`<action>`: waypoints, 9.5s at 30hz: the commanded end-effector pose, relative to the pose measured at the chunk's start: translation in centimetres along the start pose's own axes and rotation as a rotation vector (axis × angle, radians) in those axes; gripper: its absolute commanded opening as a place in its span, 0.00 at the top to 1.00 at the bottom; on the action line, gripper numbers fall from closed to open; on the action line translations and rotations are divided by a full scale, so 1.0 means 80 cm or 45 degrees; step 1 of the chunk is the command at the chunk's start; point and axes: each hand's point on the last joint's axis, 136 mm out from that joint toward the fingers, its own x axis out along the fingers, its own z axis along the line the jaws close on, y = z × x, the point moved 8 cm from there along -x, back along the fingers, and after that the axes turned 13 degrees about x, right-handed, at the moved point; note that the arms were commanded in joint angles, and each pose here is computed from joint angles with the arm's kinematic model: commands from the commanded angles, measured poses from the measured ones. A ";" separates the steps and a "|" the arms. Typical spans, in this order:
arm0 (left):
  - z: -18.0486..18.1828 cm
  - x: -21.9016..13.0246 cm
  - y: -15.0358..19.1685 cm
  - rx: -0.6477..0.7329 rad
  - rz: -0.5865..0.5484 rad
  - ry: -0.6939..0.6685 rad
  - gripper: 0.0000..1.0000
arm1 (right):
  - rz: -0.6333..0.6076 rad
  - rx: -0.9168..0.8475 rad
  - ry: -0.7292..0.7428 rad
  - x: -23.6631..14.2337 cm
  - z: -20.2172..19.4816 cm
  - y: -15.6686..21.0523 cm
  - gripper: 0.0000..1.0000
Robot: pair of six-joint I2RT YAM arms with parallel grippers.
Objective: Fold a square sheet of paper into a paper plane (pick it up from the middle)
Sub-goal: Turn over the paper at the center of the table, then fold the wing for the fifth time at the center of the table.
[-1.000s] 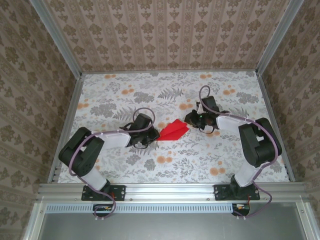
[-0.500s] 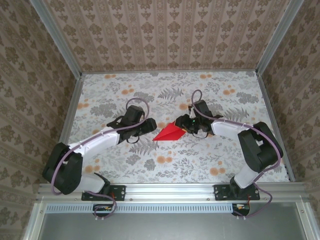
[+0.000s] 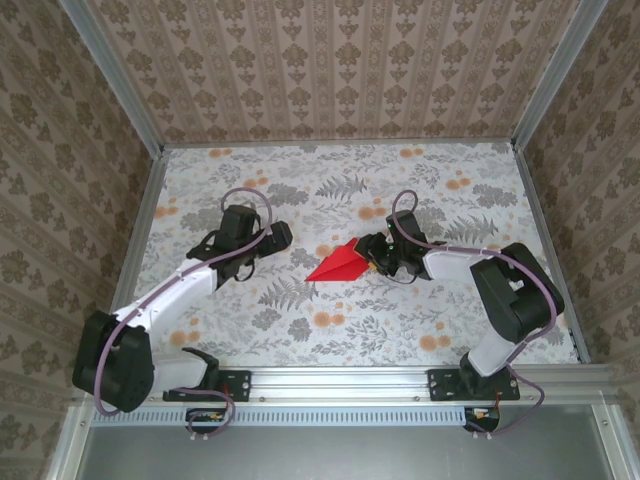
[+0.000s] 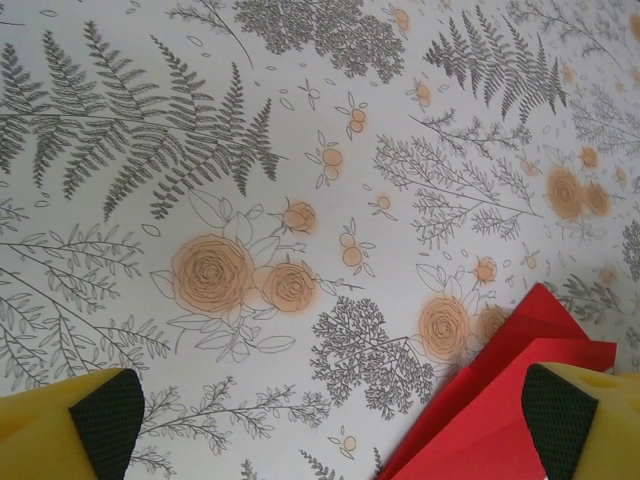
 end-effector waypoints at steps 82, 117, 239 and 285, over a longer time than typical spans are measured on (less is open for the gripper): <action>-0.099 -0.024 -0.055 -0.014 -0.018 1.311 0.86 | 0.589 -0.502 -0.822 -0.073 0.175 0.021 0.82; -0.066 0.022 -0.019 0.598 0.318 -0.889 0.90 | -0.339 -0.434 -0.071 -0.138 0.035 -0.044 0.00; -0.051 0.095 0.089 -0.590 0.455 0.587 0.62 | 0.402 -0.239 -0.081 0.074 0.000 0.054 0.69; -0.063 0.088 0.082 -0.582 0.510 0.576 0.98 | -0.258 -2.148 -0.063 0.042 0.009 0.142 0.43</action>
